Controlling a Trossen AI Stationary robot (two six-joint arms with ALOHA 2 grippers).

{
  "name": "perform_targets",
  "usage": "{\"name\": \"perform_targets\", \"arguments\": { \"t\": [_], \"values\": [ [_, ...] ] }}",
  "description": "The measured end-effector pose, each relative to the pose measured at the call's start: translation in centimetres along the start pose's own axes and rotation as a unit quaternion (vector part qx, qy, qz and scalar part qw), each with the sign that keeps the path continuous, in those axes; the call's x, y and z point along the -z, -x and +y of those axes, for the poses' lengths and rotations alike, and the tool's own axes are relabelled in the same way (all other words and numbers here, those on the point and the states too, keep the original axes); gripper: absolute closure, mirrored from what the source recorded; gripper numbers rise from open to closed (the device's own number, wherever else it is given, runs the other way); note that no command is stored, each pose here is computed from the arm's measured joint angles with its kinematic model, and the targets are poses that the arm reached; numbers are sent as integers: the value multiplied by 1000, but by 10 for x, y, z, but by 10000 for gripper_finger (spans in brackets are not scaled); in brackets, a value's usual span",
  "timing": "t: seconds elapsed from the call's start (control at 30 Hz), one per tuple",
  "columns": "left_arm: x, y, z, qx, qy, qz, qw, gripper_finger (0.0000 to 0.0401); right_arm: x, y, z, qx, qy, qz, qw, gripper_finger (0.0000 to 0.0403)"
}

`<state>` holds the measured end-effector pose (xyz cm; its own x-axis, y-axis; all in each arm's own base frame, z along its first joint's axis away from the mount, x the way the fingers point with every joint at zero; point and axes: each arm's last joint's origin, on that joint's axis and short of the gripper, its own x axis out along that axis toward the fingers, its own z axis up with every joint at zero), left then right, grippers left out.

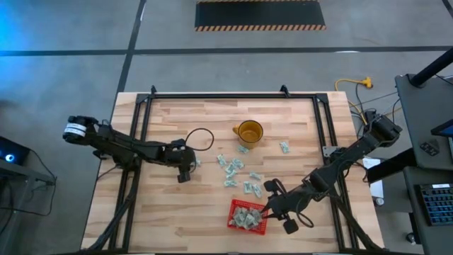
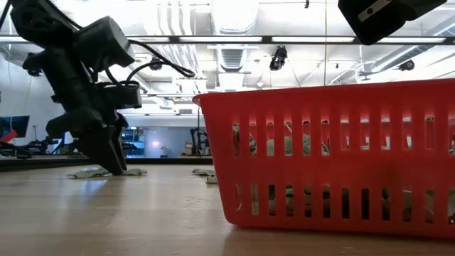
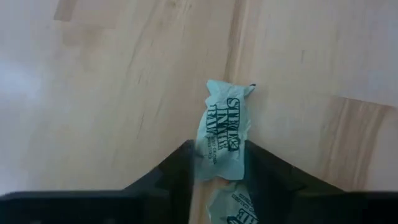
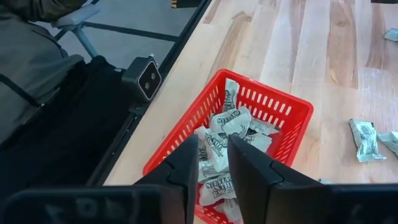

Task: Pick and place Stevia / Truvia into bins
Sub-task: Put the stevia packet into the bin

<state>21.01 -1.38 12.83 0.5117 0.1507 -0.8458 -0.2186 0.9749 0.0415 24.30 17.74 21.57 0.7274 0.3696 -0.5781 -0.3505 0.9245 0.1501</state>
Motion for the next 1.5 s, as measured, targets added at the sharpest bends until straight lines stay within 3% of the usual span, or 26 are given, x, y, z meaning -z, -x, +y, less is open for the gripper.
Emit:
{"name": "perform_targets", "arguments": {
  "t": [0.2, 0.4, 0.57, 0.9, 0.97, 1.2, 1.5],
  "values": [
    [-1, 0, -1, 7, 0, 0, 1000, 356, 0, 0, 0, 0, -1, 0, 1000, 330],
    [-5, 1, -2, 9, 0, -5, 1000, 395, 0, 0, 0, 0, -1, 0, 1000, 326],
    [-12, 3, -5, 18, -9, -28, 999, 397, 0, 0, 0, 0, -1, 0, 1000, 329],
    [-34, 11, -24, 112, -85, -141, 980, 397, 1, 0, 0, 0, -1, 2, 1000, 332],
    [-34, 11, -24, 105, -76, -134, 982, 397, 1, 0, 0, 1, -1, 2, 1000, 330],
    [-27, 6, -11, -5, 31, -115, 993, 397, 1, 0, 0, 1, -1, 2, 1000, 336],
    [-23, -1, -15, 53, -9, -89, 995, 397, 1, 0, 0, 1, -1, 2, 1000, 339]
  ]
}}
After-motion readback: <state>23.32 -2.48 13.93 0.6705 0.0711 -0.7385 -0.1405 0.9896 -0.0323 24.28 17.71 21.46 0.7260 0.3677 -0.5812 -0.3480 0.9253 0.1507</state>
